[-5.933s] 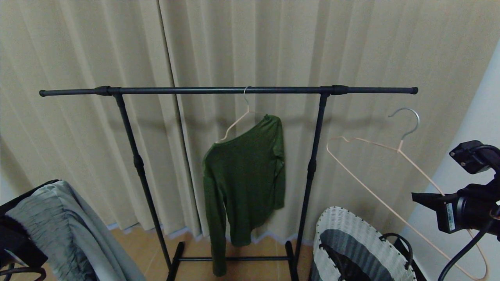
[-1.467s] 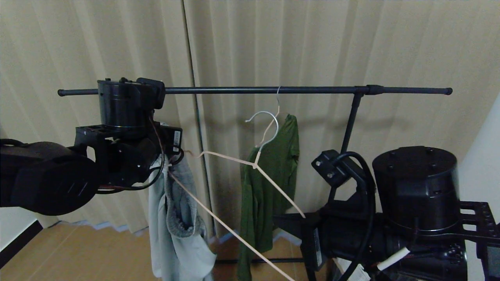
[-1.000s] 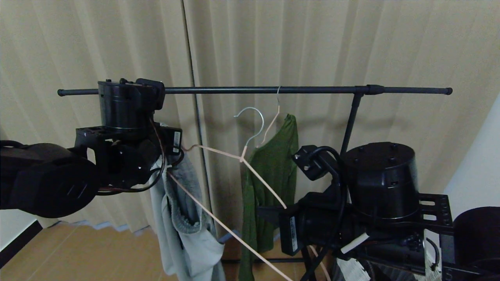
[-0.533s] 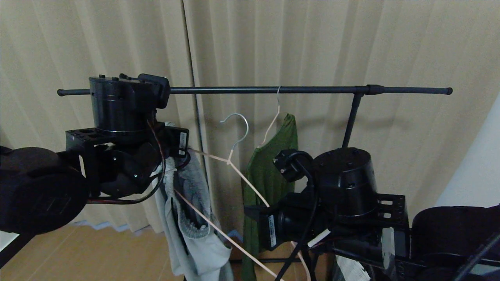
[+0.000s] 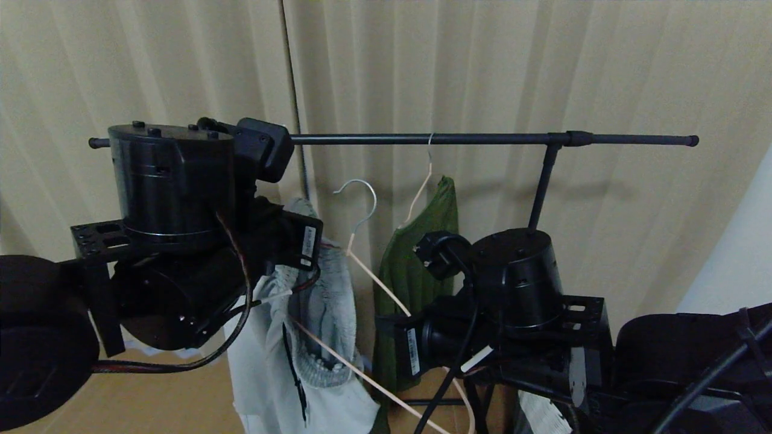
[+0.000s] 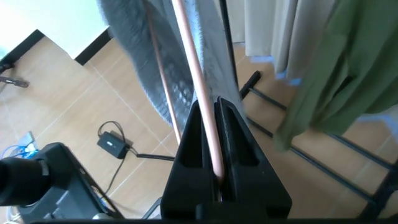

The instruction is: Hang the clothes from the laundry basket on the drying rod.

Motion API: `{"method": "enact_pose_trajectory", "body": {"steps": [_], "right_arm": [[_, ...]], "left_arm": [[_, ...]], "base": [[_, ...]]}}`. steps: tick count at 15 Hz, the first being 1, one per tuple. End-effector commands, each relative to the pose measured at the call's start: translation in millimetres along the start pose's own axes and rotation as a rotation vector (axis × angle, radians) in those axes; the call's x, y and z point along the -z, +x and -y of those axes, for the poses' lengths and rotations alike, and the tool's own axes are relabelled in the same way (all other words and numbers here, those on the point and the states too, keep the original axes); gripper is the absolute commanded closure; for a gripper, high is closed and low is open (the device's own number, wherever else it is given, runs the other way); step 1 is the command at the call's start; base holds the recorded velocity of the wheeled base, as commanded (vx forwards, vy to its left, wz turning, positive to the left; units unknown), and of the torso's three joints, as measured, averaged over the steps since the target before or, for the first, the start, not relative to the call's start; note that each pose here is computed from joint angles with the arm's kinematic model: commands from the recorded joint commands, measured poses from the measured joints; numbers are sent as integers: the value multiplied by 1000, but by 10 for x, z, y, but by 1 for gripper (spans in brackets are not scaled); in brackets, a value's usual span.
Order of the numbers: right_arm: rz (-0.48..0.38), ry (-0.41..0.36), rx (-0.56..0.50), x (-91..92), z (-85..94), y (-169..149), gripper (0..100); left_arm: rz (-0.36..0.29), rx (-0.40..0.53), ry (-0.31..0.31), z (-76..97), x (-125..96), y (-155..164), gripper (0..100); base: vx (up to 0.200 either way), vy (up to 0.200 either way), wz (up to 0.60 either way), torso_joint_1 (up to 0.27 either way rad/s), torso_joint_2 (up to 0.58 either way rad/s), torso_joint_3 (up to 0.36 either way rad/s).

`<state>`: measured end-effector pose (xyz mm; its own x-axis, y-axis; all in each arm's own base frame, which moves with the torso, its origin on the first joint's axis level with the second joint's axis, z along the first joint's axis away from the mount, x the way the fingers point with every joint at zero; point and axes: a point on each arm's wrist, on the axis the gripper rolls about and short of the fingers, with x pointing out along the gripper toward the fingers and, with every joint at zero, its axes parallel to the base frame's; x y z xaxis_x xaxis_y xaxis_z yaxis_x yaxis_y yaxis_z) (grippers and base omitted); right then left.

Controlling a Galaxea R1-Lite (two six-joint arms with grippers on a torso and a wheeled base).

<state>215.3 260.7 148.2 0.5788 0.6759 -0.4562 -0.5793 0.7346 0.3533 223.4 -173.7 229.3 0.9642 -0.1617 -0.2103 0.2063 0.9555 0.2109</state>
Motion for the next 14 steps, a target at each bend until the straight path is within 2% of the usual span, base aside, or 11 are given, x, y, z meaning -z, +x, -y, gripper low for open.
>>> {"method": "enact_pose_trajectory", "body": {"steps": [1, 4, 5, 7, 12, 14], "right_arm": [[15, -7, 8, -40, 38, -30, 100], [38, -19, 15, -97, 75, -102, 100], [47, -26, 14, -115, 72, -138, 100], [56, -37, 12, -125, 73, -187, 100], [129, -132, -11, -94, 89, -280, 100], [137, -141, -13, -103, 86, -286, 100]], "left_arm": [[13, 99, 2, -36, 37, -128, 100], [42, 275, 12, -92, 131, -307, 100], [50, 303, 23, -101, 154, -339, 100], [56, 313, 52, -104, 202, -356, 100], [14, 323, 101, -88, 389, -368, 100], [10, 323, 116, -95, 411, -375, 100]], "base": [[0, 0, 0, 0, 0, 0], [0, 0, 0, 0, 0, 0], [0, 0, 0, 0, 0, 0], [0, 0, 0, 0, 0, 0], [0, 0, 0, 0, 0, 0], [0, 0, 0, 0, 0, 0]]}}
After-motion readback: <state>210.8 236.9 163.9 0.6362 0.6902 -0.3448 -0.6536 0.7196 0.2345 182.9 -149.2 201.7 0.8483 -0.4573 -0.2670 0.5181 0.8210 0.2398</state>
